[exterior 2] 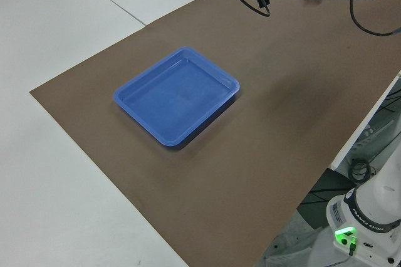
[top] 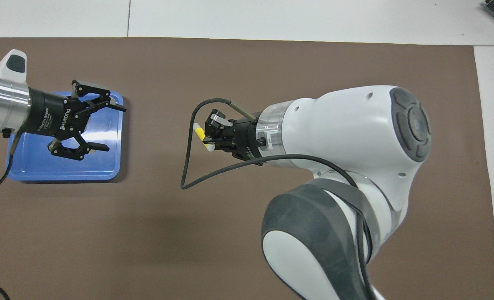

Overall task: Right arm passes pens to left for tray arrangement
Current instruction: 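Carry the pen toward the tray while the left gripper reaches to meet it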

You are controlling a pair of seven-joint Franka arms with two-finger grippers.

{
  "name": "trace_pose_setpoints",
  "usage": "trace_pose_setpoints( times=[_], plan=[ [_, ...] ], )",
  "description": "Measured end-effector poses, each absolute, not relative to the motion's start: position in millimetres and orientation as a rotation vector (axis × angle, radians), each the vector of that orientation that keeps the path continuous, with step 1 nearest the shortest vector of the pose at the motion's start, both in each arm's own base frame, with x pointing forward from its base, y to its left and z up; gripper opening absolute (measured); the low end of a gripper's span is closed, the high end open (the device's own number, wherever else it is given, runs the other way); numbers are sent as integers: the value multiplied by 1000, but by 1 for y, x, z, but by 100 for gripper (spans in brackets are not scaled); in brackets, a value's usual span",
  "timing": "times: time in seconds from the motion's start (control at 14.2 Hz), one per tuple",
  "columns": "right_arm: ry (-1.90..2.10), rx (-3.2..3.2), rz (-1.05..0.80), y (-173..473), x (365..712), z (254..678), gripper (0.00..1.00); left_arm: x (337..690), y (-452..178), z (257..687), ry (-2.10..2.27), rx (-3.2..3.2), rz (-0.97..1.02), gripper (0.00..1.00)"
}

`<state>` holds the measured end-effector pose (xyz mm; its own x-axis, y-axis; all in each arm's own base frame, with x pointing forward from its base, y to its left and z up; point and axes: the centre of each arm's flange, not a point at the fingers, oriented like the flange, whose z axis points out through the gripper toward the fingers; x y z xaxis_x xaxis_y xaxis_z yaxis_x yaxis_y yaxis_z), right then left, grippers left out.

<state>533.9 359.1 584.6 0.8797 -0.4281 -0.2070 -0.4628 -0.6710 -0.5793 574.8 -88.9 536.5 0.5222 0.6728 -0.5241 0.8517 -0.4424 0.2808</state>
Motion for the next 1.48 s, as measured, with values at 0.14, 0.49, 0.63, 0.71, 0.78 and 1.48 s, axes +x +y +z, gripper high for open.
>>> trace_pose_setpoints(
  times=[0.14, 0.49, 0.63, 0.71, 0.78, 1.48],
  plan=[
    [642, -2399, 73, 359, 534, 583, 16, 575, -92, 535, 1316, 2168, -503, 98],
    [643, -2399, 73, 359, 534, 582, 16, 570, -145, 525, 1454, 2088, -548, 97],
    [642, -2399, 74, 359, 534, 582, 16, 565, -168, 521, 1500, 2040, -558, 97],
    [642, -2399, 74, 359, 534, 582, 16, 564, -176, 519, 1510, 2002, -580, 97],
    [642, -2399, 74, 359, 534, 582, 16, 563, -180, 519, 1516, 1972, -595, 97],
    [641, -2399, 74, 359, 533, 582, 16, 552, -219, 522, 1505, 1912, -625, 96]
  ],
)
